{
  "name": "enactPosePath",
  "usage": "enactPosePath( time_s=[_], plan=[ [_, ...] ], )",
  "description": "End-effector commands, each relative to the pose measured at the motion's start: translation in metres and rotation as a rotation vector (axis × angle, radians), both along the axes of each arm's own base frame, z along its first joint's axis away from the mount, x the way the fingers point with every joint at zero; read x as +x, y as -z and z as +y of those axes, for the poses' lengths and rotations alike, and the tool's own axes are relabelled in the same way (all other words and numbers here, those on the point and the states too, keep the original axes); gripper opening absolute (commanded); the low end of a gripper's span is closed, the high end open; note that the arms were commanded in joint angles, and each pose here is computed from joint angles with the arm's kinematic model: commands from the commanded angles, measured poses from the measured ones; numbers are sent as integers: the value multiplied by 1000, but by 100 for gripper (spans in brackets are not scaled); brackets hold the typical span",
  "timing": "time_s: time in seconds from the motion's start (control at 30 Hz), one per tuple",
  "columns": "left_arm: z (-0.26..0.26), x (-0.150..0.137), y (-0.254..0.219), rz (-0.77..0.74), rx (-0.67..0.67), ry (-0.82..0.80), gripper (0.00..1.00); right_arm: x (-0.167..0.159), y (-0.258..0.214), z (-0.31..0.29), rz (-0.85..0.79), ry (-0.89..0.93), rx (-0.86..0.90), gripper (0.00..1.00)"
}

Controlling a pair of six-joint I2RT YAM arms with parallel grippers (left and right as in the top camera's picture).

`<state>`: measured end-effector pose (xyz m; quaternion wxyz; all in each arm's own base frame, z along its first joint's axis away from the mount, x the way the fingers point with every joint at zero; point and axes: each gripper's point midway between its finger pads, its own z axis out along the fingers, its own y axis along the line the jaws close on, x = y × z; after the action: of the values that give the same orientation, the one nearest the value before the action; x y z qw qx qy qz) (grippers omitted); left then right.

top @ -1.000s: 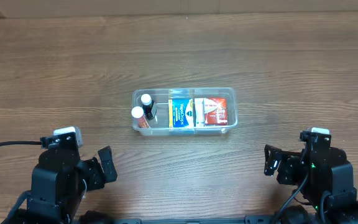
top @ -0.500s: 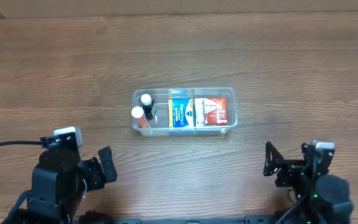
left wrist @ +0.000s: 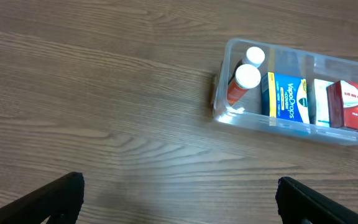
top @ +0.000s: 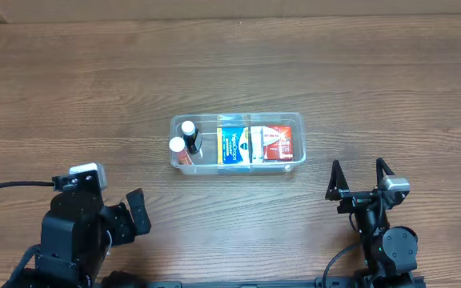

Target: Pack container

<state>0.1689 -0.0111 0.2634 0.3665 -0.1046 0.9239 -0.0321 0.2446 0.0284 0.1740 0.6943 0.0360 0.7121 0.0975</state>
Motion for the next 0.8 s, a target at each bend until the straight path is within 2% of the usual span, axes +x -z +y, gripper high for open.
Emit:
enactPosePath(
  time_s=[0.0, 0.43, 0.5, 0.6, 0.77],
  plan=[
    [1, 0, -1, -9, -4, -14, 100, 0, 1, -1, -5, 4, -10, 100],
    [2, 0, -1, -11, -5, -16, 100, 0, 1, -1, -5, 4, -10, 100],
    [5, -8, 1, 0, 31, 6, 100, 0, 1, -1, -5, 4, -10, 100],
    [14, -9, 11, -70, 57, 0, 100, 0, 1, -1, -5, 4, -10, 100],
    [-3, 27, 87, -292, 80, 152, 100, 0, 1, -1, -5, 4, -10, 100]
  ],
)
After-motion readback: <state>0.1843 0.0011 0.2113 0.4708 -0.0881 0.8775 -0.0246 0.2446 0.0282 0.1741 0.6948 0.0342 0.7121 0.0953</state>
